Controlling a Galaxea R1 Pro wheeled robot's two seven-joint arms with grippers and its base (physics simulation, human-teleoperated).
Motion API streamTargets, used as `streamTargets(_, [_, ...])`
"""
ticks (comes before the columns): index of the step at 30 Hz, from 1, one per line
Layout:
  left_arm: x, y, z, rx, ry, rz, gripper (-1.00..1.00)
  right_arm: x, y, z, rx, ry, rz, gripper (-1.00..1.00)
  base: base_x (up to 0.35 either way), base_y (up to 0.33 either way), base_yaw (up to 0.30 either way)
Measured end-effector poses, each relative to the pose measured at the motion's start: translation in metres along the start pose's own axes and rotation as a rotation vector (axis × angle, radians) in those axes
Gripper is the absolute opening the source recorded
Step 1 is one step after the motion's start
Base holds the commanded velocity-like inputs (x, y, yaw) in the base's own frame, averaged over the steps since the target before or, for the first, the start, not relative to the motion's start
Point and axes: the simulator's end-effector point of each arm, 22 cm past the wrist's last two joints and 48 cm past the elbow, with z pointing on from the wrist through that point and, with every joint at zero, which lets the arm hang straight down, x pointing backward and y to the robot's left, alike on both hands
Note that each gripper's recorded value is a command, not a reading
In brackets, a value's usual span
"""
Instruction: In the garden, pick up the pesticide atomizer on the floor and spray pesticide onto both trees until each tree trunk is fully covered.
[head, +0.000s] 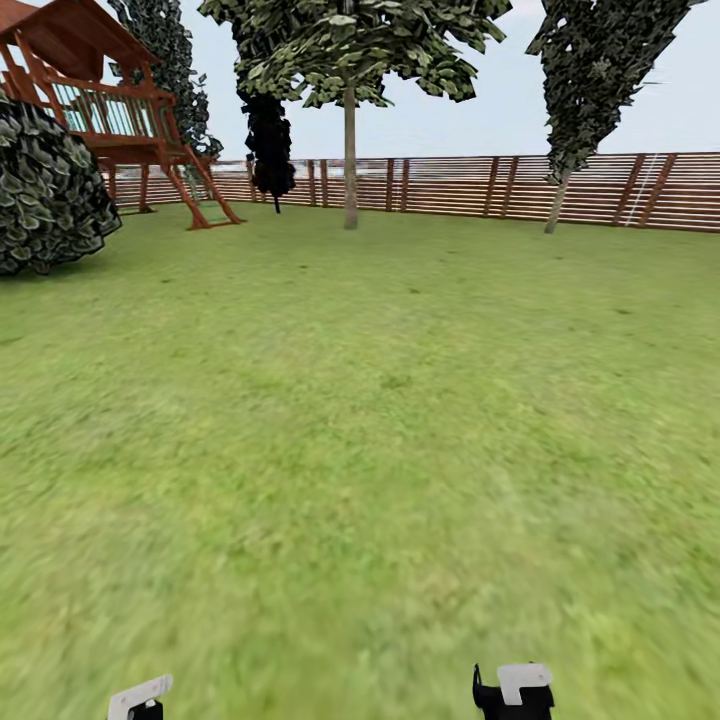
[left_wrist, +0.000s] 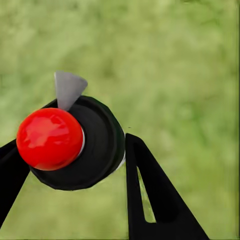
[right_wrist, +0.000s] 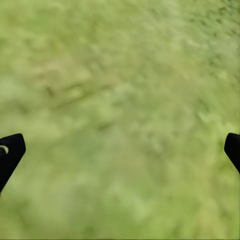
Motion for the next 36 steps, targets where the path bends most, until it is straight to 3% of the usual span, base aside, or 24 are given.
streamTargets(36, [-0.0002, -0.0003, 0.0000, 0.000, 0.000, 0.000, -1.00, 0.0001, 0.0000, 0.0000, 0.000, 0.000, 0.000, 1.00, 0.342, 0.000, 0.000])
